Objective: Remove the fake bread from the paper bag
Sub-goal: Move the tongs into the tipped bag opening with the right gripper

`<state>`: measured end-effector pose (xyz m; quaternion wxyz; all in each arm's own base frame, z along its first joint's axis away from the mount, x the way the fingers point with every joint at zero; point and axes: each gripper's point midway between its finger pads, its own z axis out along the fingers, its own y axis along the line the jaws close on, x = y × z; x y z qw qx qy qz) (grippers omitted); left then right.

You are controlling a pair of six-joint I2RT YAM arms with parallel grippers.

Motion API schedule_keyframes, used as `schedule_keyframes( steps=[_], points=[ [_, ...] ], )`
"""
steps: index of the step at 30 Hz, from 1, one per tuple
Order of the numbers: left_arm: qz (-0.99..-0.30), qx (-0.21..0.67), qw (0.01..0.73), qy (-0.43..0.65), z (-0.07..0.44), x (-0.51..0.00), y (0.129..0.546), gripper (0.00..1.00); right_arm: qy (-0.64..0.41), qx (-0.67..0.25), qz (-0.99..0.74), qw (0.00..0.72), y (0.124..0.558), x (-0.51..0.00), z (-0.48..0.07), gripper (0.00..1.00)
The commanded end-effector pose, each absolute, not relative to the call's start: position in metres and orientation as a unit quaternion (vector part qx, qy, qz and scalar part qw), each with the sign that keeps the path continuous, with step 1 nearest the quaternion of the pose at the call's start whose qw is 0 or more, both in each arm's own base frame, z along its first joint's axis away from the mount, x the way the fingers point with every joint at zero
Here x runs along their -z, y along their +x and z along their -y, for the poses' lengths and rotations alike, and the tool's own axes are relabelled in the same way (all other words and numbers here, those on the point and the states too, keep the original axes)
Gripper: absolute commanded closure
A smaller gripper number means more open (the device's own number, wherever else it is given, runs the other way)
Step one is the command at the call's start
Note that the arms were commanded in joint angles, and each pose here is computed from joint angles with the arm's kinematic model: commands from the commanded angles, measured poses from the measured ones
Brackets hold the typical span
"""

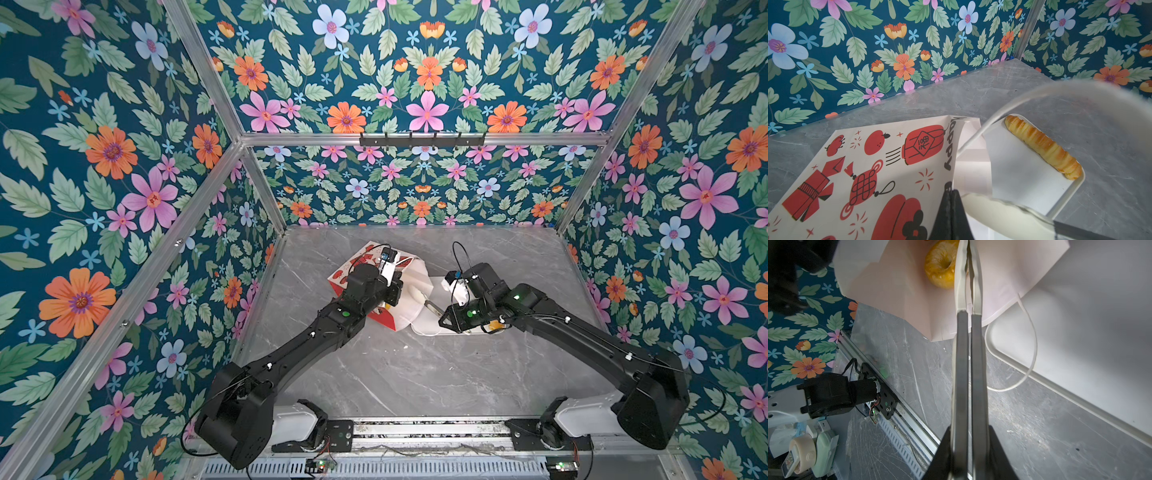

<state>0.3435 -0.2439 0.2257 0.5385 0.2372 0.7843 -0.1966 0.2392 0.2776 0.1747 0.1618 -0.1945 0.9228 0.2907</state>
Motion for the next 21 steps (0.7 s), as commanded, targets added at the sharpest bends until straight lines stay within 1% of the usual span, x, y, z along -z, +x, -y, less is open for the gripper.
schedule_keyframes(
  steps=[1,3,6,10,13,17,21],
  points=[
    [-0.777,0.206,0.536,0.256,0.247,-0.227,0.336,1.00,-0.216,-0.303,-0.908,0.192,0.255,-0.181,-0.297,0.89],
    [-0.776,0.214,0.533,0.261,0.248,-0.225,0.331,1.00,-0.209,-0.309,-0.907,0.194,0.263,-0.178,-0.305,0.83],
    [-0.774,0.220,0.532,0.265,0.248,-0.225,0.327,1.00,-0.198,-0.316,-0.907,0.196,0.274,-0.173,-0.314,0.76],
    [-0.775,0.219,0.531,0.263,0.246,-0.225,0.326,1.00,-0.189,-0.332,-0.904,0.190,0.279,-0.170,-0.325,0.76],
    [-0.777,0.216,0.530,0.264,0.246,-0.225,0.326,1.00,-0.188,-0.346,-0.902,0.179,0.277,-0.168,-0.330,0.73],
    [-0.778,0.212,0.528,0.267,0.245,-0.224,0.326,1.00,-0.188,-0.346,-0.905,0.162,0.268,-0.160,-0.325,0.62],
    [-0.779,0.211,0.525,0.268,0.246,-0.221,0.326,1.00,-0.192,-0.352,-0.904,0.146,0.256,-0.154,-0.322,0.62]
  ],
)
